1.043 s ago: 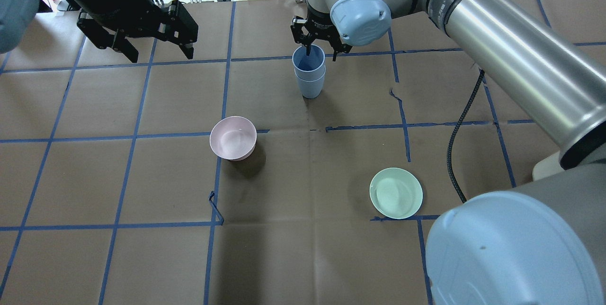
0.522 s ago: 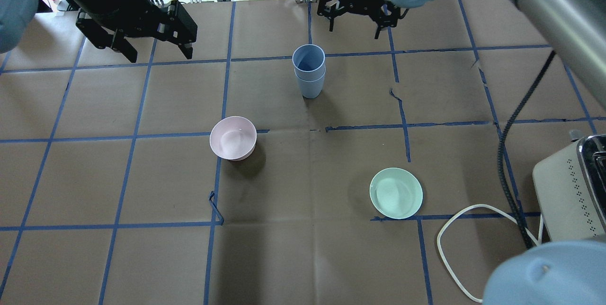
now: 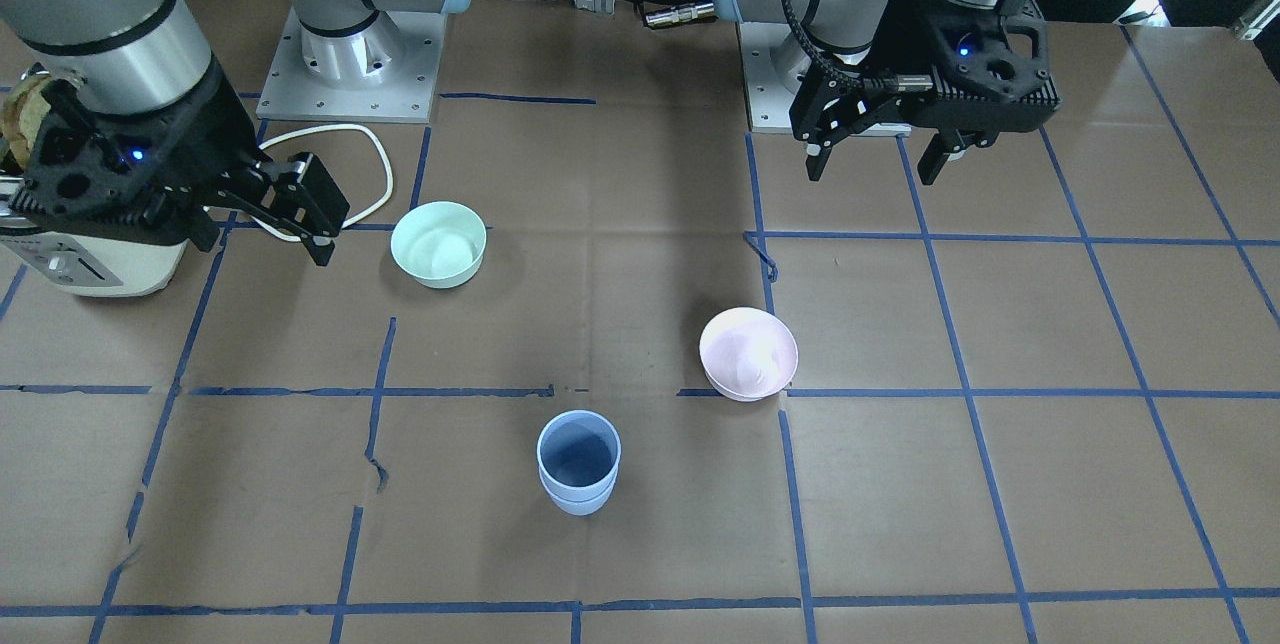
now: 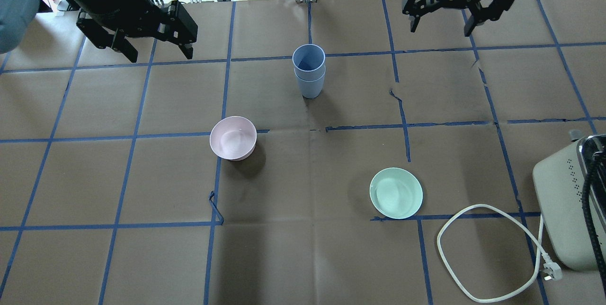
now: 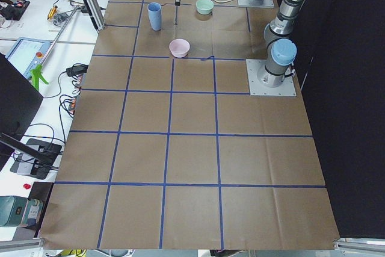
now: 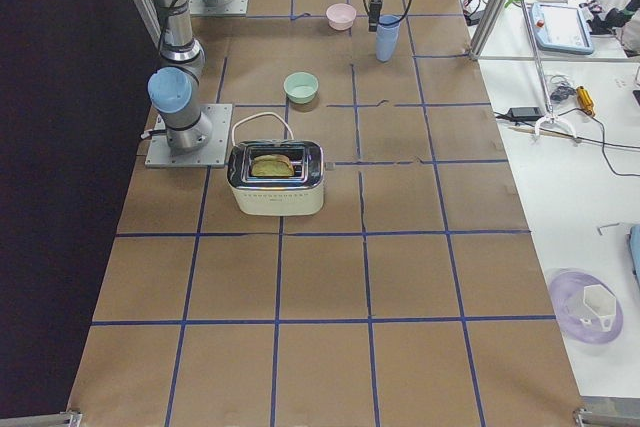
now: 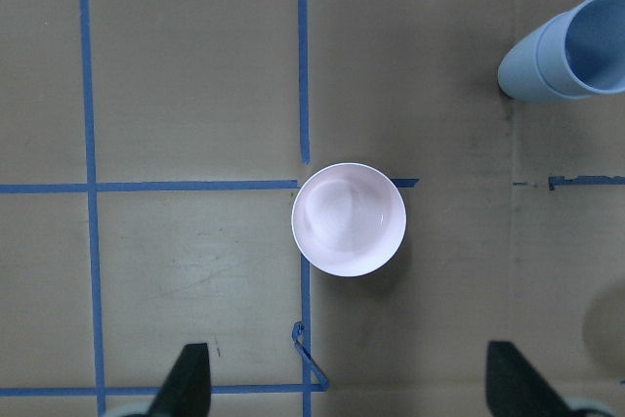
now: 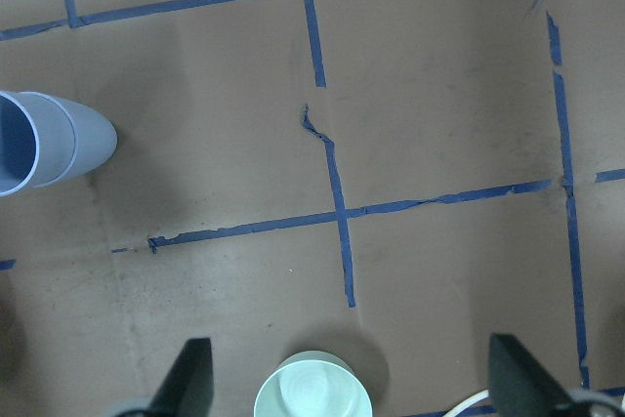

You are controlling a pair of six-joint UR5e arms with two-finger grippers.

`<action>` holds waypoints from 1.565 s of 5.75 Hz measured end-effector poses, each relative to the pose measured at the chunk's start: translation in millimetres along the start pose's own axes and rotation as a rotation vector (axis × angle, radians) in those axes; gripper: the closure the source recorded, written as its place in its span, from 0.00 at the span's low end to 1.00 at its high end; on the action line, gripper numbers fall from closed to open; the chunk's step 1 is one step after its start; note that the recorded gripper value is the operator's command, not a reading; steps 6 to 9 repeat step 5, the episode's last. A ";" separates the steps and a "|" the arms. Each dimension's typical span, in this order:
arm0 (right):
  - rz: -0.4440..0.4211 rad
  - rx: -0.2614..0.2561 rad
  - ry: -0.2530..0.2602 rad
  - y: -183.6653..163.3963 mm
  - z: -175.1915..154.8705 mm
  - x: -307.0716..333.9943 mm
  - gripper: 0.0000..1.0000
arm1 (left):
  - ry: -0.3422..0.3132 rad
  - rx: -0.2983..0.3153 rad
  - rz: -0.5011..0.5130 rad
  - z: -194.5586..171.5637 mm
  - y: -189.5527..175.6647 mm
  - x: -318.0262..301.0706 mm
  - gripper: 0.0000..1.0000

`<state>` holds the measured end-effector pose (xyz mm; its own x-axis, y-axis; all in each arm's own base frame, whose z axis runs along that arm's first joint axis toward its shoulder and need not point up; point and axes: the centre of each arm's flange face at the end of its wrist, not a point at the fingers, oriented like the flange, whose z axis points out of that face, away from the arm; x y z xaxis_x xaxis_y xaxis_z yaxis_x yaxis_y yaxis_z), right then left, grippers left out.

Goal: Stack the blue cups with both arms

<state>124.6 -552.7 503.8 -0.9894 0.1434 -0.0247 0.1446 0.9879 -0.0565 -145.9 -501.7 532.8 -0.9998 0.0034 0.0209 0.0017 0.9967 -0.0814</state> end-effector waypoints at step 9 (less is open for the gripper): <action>-0.004 -0.005 0.035 9.3 -8.5 6.4 0.00 | 0.002 0.008 0.000 -0.3 -1.3 -0.2 0.01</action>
